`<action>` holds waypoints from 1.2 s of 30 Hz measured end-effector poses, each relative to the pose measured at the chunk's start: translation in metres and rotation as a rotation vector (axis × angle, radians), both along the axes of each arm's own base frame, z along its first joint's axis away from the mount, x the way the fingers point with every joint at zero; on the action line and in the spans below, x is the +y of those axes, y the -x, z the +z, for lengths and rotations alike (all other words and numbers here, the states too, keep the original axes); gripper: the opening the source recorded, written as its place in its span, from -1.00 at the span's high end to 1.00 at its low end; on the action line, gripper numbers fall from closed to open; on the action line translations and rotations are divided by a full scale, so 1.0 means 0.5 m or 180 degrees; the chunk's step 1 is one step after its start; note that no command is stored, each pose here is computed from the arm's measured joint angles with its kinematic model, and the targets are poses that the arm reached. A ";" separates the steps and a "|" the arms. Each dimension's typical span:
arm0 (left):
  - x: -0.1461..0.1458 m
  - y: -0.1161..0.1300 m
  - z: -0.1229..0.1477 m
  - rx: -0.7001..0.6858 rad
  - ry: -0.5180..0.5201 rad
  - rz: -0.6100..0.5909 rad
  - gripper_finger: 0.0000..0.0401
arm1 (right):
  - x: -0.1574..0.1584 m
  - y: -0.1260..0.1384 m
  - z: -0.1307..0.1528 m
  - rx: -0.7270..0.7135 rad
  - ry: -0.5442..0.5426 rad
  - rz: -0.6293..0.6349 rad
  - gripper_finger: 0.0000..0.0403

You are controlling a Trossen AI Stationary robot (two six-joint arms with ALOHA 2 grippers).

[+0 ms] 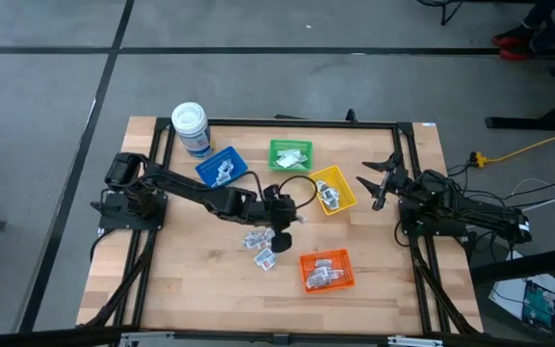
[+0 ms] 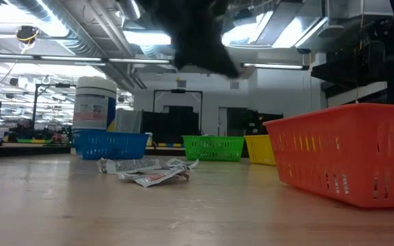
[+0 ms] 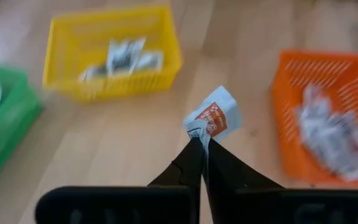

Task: Pick & Place First Aid Supplies
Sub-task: Put the white ointment pack into the orange bin

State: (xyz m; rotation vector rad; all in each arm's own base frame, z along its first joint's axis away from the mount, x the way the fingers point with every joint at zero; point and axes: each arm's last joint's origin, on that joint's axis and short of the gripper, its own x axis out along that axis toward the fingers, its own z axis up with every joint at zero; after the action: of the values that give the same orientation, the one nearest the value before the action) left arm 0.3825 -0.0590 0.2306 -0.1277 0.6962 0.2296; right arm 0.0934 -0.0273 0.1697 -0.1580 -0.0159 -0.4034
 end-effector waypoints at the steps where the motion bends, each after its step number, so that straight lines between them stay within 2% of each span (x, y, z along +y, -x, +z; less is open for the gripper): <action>1: -0.001 -0.004 0.008 -0.0074 -0.0018 -0.0029 0.98 | 0.000 0.000 0.000 -0.0001 0.0000 0.0001 -0.17; 11: -0.029 -0.032 0.054 -0.0338 -0.0289 -0.0381 0.99 | 0.000 0.000 0.000 -0.0001 0.0000 0.0001 -0.17; 18: -0.072 -0.103 0.059 -0.0369 -0.0509 -0.0671 0.98 | 0.000 0.000 0.000 -0.0001 0.0000 0.0007 -0.17; 23: -0.107 -0.157 0.038 -0.0205 -0.0746 -0.1045 0.98 | 0.000 0.000 0.000 0.0000 0.0001 0.0025 -0.17; 27: -0.139 -0.184 0.019 -0.0073 -0.1151 -0.1455 0.96 | 0.000 0.000 0.000 0.0001 0.0001 0.0024 -0.17; 32: -0.173 -0.193 0.007 -0.0068 -0.1424 -0.1948 0.96 | 0.000 0.000 0.000 0.0001 0.0001 0.0025 -0.17; 36: -0.187 -0.188 0.003 -0.0035 -0.1498 -0.2084 0.96 | 0.000 0.000 0.000 0.0001 0.0001 0.0026 -0.17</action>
State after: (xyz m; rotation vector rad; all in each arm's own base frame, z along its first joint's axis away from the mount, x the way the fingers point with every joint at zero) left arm 0.4766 -0.1524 0.2323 0.5440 0.6231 -0.2393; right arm 0.0935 -0.0271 0.1697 -0.1583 -0.0162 -0.3953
